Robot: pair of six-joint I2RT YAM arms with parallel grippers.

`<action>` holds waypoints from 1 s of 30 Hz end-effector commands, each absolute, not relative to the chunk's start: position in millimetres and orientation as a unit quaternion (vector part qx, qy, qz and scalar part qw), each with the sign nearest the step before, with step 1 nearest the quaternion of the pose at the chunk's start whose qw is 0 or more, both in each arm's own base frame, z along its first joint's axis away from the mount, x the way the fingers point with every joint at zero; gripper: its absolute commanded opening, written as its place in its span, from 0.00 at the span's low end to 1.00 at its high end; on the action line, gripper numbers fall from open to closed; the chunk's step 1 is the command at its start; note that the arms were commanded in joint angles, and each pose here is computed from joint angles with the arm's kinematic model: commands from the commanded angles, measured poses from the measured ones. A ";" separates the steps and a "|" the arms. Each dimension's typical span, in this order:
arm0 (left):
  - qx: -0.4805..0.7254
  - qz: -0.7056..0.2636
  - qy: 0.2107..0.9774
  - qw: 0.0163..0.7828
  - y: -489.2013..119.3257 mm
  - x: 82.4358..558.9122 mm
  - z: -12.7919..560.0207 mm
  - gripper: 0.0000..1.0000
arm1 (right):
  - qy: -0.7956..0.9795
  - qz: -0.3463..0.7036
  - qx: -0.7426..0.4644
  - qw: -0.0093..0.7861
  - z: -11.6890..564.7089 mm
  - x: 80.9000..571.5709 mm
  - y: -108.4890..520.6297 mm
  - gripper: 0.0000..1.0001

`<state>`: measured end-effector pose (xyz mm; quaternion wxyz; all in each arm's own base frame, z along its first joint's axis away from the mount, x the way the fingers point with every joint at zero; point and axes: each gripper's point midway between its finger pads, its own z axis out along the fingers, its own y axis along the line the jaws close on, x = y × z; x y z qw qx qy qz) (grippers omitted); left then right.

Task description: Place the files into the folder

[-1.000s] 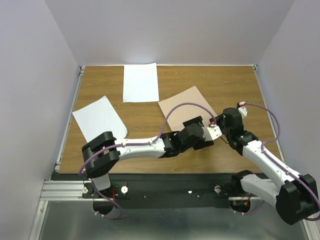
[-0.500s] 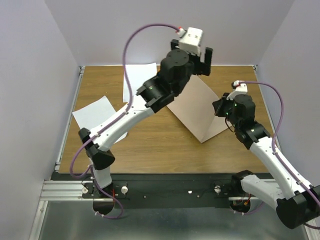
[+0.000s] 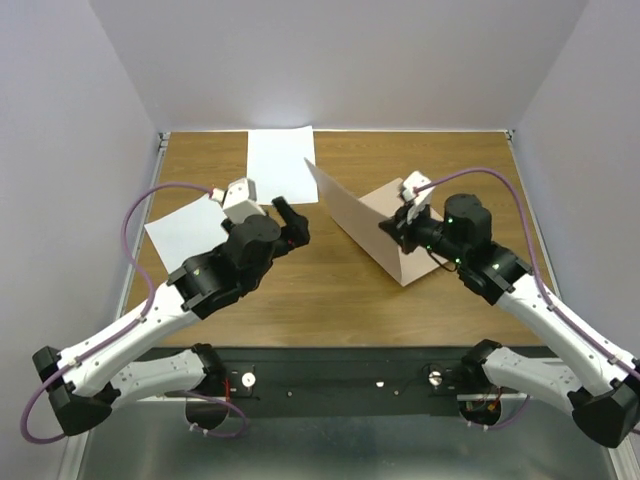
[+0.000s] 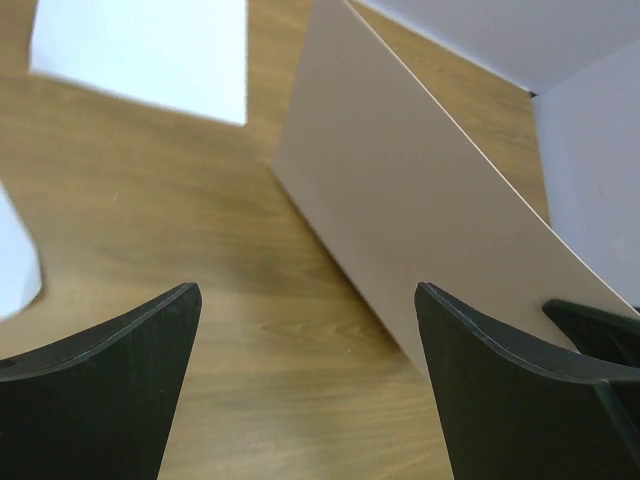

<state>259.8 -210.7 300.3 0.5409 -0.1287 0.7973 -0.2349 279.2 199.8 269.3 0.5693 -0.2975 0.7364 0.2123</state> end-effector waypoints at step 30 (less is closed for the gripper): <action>-0.331 -0.175 0.791 0.483 -104.0 205.6 226.8 0.98 | 0.709 0.258 -0.431 0.495 233.7 179.0 377.0 1.00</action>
